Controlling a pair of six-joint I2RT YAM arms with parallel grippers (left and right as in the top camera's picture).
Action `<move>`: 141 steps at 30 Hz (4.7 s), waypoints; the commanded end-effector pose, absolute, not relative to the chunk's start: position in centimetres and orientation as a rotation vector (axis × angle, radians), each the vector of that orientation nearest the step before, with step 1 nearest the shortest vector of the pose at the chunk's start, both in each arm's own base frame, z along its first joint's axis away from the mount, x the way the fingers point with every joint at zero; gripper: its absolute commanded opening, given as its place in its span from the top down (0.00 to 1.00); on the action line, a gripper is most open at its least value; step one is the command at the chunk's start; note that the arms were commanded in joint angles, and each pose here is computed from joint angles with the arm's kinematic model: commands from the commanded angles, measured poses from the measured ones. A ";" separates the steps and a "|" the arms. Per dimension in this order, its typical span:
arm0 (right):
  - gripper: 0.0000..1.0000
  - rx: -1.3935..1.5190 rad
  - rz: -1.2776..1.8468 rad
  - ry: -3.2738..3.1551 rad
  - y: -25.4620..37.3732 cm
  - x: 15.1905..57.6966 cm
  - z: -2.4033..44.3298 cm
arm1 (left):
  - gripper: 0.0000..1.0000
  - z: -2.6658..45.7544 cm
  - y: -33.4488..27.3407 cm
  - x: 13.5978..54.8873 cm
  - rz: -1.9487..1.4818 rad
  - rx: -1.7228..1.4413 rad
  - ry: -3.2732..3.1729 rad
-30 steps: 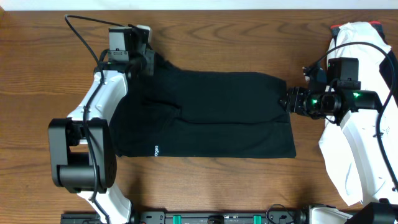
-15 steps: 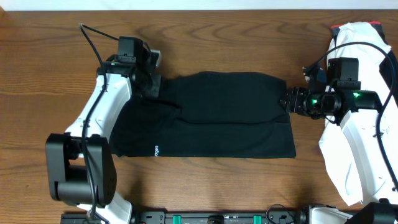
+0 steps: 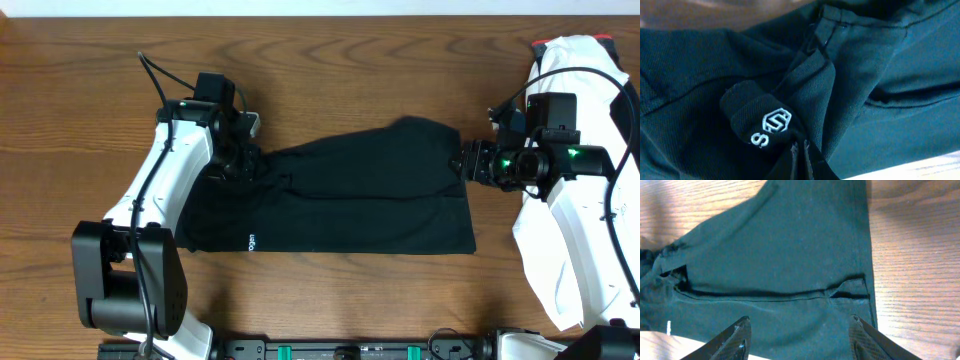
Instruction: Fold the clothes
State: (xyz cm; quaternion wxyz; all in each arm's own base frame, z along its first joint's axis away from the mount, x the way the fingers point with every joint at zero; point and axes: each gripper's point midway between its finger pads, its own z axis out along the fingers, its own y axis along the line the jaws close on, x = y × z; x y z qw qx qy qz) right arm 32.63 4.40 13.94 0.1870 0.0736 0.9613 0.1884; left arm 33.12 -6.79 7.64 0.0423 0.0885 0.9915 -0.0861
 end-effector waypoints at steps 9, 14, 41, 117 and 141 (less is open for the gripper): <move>0.28 0.062 0.556 2.676 4.9 33.3 14.3 | 0.94 7.9 -5.8 32.7 -0.177 0.224 3.053; 0.30 0.125 0.566 2.668 4.7 35.7 12.3 | 0.94 7.9 -5.8 32.9 -0.176 0.225 3.046; 0.40 0.210 0.628 2.580 2.9 46.9 -0.3 | 0.94 8.1 -5.9 34.0 -0.172 0.225 3.000; 0.76 0.032 0.650 2.721 4.6 42.8 0.2 | 0.94 8.0 -5.0 34.0 -0.099 0.220 3.005; 0.99 -0.022 0.727 2.596 5.8 42.4 9.1 | 0.94 8.0 -5.0 34.0 -0.098 0.220 3.005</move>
